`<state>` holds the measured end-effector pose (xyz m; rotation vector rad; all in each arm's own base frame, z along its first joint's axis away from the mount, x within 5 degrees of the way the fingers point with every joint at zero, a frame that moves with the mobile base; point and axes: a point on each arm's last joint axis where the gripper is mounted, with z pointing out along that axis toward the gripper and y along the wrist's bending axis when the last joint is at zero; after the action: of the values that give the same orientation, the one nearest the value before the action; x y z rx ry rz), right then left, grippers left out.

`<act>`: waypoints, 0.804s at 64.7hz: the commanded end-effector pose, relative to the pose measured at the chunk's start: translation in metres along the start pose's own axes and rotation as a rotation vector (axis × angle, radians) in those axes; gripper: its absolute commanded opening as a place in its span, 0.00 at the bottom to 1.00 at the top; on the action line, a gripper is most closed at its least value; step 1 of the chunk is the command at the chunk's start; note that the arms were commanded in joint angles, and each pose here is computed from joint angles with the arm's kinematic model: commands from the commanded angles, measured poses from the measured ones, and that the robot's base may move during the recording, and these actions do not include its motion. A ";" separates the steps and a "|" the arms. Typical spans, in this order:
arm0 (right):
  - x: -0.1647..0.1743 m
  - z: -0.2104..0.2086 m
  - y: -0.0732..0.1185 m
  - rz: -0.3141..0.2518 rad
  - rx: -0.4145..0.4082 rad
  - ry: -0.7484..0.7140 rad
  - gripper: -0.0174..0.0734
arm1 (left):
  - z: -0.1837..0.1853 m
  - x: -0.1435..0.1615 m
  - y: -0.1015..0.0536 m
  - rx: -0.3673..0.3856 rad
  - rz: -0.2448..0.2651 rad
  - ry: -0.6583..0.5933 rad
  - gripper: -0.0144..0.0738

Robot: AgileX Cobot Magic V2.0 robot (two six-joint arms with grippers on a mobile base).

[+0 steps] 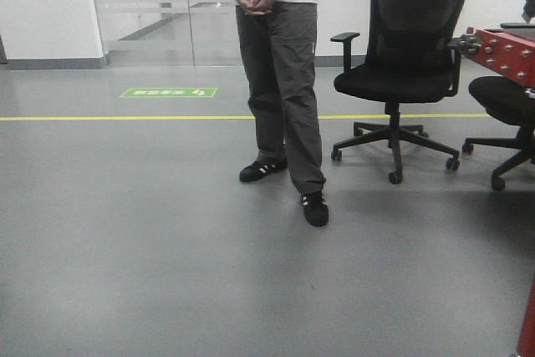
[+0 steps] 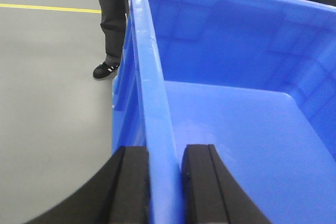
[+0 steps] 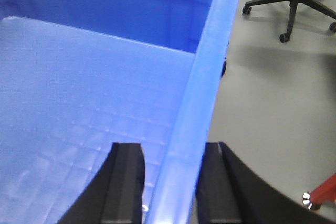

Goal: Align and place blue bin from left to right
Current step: 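Turn and drive toward the other bin rack, keeping the bin held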

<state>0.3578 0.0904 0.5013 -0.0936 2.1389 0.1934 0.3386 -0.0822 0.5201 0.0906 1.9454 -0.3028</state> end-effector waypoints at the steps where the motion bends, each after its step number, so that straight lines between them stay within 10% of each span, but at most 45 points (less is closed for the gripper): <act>1: -0.012 -0.008 0.006 0.036 -0.050 -0.120 0.12 | -0.022 -0.017 -0.016 0.108 -0.035 -0.144 0.04; 52: -0.012 -0.008 0.006 0.036 -0.050 -0.120 0.12 | -0.022 -0.017 -0.016 0.108 -0.035 -0.144 0.04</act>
<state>0.3578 0.0904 0.5013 -0.0936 2.1389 0.1934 0.3387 -0.0822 0.5205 0.0903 1.9415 -0.3032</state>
